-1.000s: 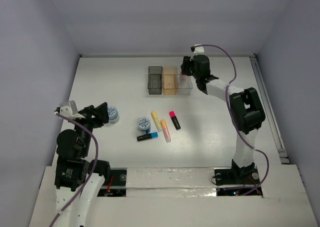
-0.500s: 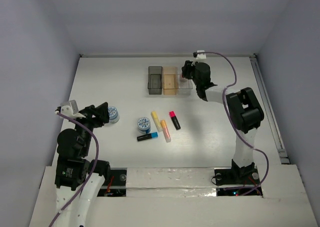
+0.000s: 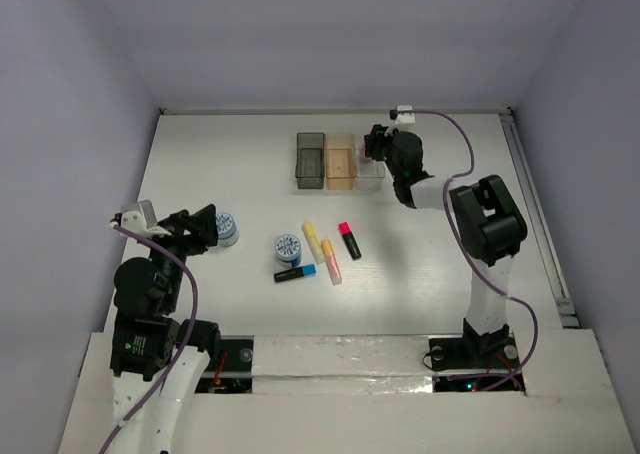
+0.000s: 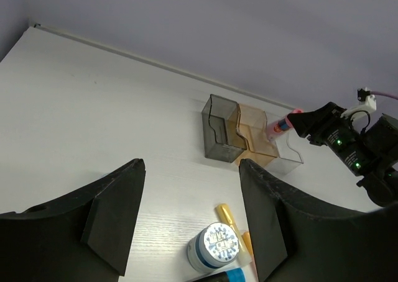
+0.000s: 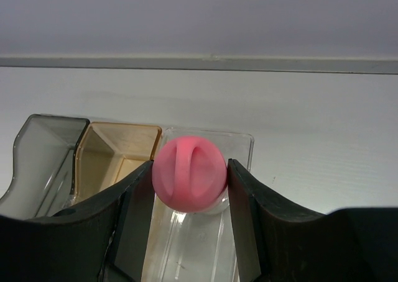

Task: Sort the stationery into containers
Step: Place the stationery in the storage box, then pick up the stationery from the center of the board.

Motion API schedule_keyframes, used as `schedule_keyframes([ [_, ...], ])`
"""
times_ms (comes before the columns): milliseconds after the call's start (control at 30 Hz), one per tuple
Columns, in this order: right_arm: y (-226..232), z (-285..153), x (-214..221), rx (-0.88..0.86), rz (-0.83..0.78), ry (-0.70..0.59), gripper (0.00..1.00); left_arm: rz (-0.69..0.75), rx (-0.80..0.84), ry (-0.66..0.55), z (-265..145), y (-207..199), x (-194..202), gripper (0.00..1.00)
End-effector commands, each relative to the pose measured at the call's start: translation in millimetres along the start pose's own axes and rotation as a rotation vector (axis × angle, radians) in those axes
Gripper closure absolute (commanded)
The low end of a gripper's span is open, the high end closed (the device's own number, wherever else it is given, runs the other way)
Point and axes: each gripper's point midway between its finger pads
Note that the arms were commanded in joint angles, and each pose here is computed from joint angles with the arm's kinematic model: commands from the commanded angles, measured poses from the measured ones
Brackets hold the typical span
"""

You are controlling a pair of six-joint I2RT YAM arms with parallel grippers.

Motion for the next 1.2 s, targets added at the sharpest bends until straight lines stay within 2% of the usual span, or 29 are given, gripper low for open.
schedule_keyframes([
  [0,9,-12,-17,-0.022,0.04,-0.053,0.54,0.012,0.02,-0.029,4,-4,-7,0.42],
  [33,9,-16,-24,-0.022,0.042,-0.066,0.47,0.011,0.022,-0.028,4,-4,-7,0.41],
  [67,8,-19,-26,-0.018,0.042,-0.069,0.34,0.011,0.022,-0.03,4,-4,-7,0.42],
  [100,7,-24,-23,-0.017,0.042,-0.058,0.3,0.013,0.02,-0.026,5,-4,-6,0.42],
  [300,10,-46,-56,-0.03,0.049,-0.091,0.27,0.011,0.025,-0.032,3,-4,-7,0.41],
  [467,22,-61,-64,-0.072,0.063,-0.036,0.23,0.006,0.028,-0.035,3,-5,-7,0.41],
  [500,29,-66,-69,-0.085,0.068,-0.035,0.26,0.008,0.028,-0.031,4,-5,-6,0.41],
  [533,29,-70,-63,-0.088,0.07,0.004,0.36,0.006,0.024,-0.027,4,-4,-5,0.41],
  [567,51,-76,-58,-0.162,0.086,0.039,0.77,0.006,0.026,-0.026,4,-5,-5,0.41],
  [600,64,-83,-58,-0.205,0.091,0.057,0.96,0.005,0.027,-0.029,4,-5,-6,0.41],
  [633,78,-91,-47,-0.251,0.086,0.11,1.0,0.001,0.028,-0.03,4,-5,-6,0.41],
  [800,178,-153,3,-0.575,0.028,0.318,0.99,0.0,0.009,-0.009,8,-2,-1,0.44],
  [833,205,-174,16,-0.653,0.012,0.355,0.92,-0.004,0.009,-0.007,9,-2,-1,0.45],
  [867,219,-185,24,-0.708,0.006,0.381,0.56,-0.006,0.007,-0.007,9,-1,0,0.46],
  [900,230,-193,32,-0.734,0.0,0.402,0.34,-0.006,0.002,0.0,11,-1,1,0.47],
  [967,256,-215,51,-0.799,-0.04,0.453,0.09,-0.009,-0.013,0.014,13,2,4,0.52],
  [1167,298,-249,89,-0.859,-0.2,0.528,0.07,-0.009,-0.064,0.063,24,12,14,0.55],
])
Point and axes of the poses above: each gripper's point midway between its finger pads, its own z axis out along the fingers, its own y axis along the line the jaws close on, x = y × z, and after that the axes turned 1 degree about -z, right-handed
